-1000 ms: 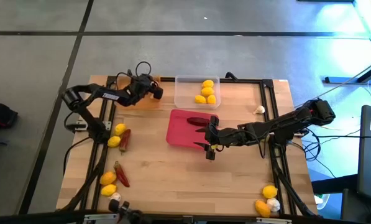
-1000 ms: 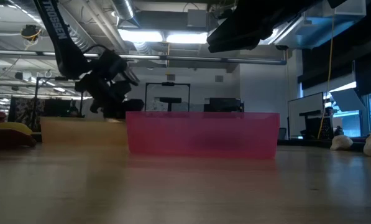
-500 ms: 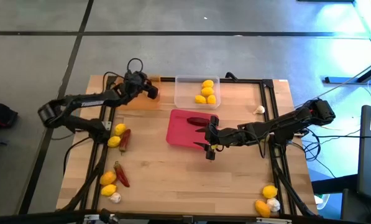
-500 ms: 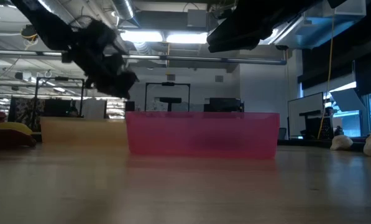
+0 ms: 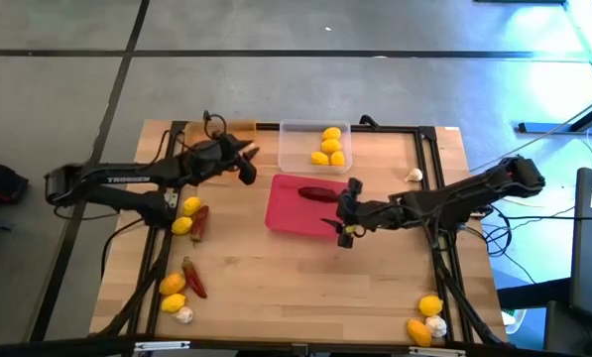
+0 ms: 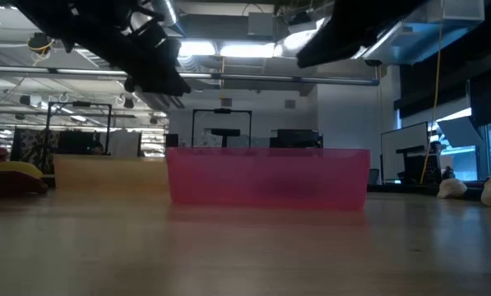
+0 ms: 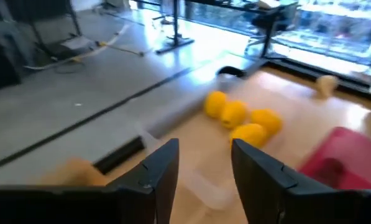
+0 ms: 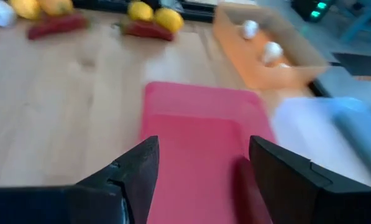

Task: Sort produce into baskets
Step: Put the white garlic in the orange bin

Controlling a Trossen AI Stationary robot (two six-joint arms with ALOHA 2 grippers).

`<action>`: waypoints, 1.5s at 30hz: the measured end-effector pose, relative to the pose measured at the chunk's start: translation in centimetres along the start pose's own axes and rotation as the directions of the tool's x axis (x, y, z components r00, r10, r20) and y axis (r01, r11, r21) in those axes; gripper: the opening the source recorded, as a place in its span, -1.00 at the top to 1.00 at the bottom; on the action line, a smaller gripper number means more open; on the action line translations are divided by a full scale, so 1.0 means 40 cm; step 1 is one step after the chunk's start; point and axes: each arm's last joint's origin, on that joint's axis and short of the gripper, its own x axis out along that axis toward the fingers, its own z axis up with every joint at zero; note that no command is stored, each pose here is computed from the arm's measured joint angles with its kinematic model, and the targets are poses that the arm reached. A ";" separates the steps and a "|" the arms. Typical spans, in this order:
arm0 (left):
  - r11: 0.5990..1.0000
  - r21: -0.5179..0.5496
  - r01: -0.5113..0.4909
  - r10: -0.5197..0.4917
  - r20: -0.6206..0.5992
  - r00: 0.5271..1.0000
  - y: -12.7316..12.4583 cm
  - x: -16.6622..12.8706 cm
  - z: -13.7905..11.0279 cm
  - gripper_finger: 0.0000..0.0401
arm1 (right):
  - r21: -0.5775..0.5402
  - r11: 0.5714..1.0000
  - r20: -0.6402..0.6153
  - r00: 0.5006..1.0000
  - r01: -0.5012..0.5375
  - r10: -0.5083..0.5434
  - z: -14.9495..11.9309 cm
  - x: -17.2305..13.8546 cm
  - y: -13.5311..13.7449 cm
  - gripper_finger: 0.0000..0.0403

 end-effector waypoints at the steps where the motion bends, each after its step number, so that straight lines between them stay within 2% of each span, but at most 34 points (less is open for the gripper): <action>1: 1.000 -0.013 0.020 -0.020 0.000 1.000 -0.010 -0.004 -0.001 0.29 | -0.002 1.000 -0.008 1.000 0.018 -0.018 0.000 -0.014 -0.009 -0.20; 7: 0.994 -0.016 0.110 -0.111 -0.005 0.994 -0.058 -0.026 -0.010 0.29 | -0.030 0.979 -0.124 0.971 0.200 -0.203 -0.029 -0.091 -0.062 -0.20; 10: 0.991 -0.009 0.134 -0.134 -0.006 0.991 -0.070 -0.033 -0.012 0.29 | -0.044 0.953 -0.210 0.930 0.298 -0.301 -0.054 -0.113 -0.096 -0.20; 14: 0.990 -0.008 0.141 -0.141 -0.006 0.990 -0.073 -0.035 -0.012 0.29 | 0.000 0.918 -0.365 0.854 0.398 -0.370 -0.090 -0.109 -0.154 -0.20; 21: 0.989 -0.029 0.142 -0.142 0.002 0.990 -0.074 -0.035 -0.011 0.29 | 0.000 0.906 -0.602 0.723 0.424 -0.339 -0.141 -0.063 -0.254 -0.20; 27: 0.990 -0.028 0.141 -0.141 0.001 0.990 -0.074 -0.035 -0.011 0.29 | 0.030 0.929 -0.747 0.626 0.368 -0.224 -0.191 -0.011 -0.344 -0.20; 31: 0.990 -0.028 0.141 -0.141 0.000 0.990 -0.074 -0.035 -0.011 0.29 | -0.026 0.945 -0.840 0.506 0.325 -0.197 -0.238 0.016 -0.391 -0.20; 37: 0.990 -0.028 0.140 -0.140 0.000 0.990 -0.074 -0.035 -0.011 0.29 | -0.075 0.980 -0.960 0.251 0.186 -0.121 -0.317 0.048 -0.420 -0.20; 39: 0.990 -0.028 0.140 -0.140 0.000 0.990 -0.074 -0.035 -0.011 0.29 | -0.102 0.983 -0.977 0.171 0.151 -0.128 -0.340 0.064 -0.417 -0.20; 42: 0.990 -0.028 0.140 -0.140 0.000 0.990 -0.074 -0.035 -0.011 0.29 | -0.160 0.980 -0.981 0.088 0.122 -0.172 -0.368 0.091 -0.415 -0.20; 45: 0.990 -0.027 0.140 -0.140 -0.001 0.990 -0.073 -0.035 -0.011 0.29 | -0.183 0.979 -0.982 0.036 0.085 -0.187 -0.393 0.113 -0.414 -0.20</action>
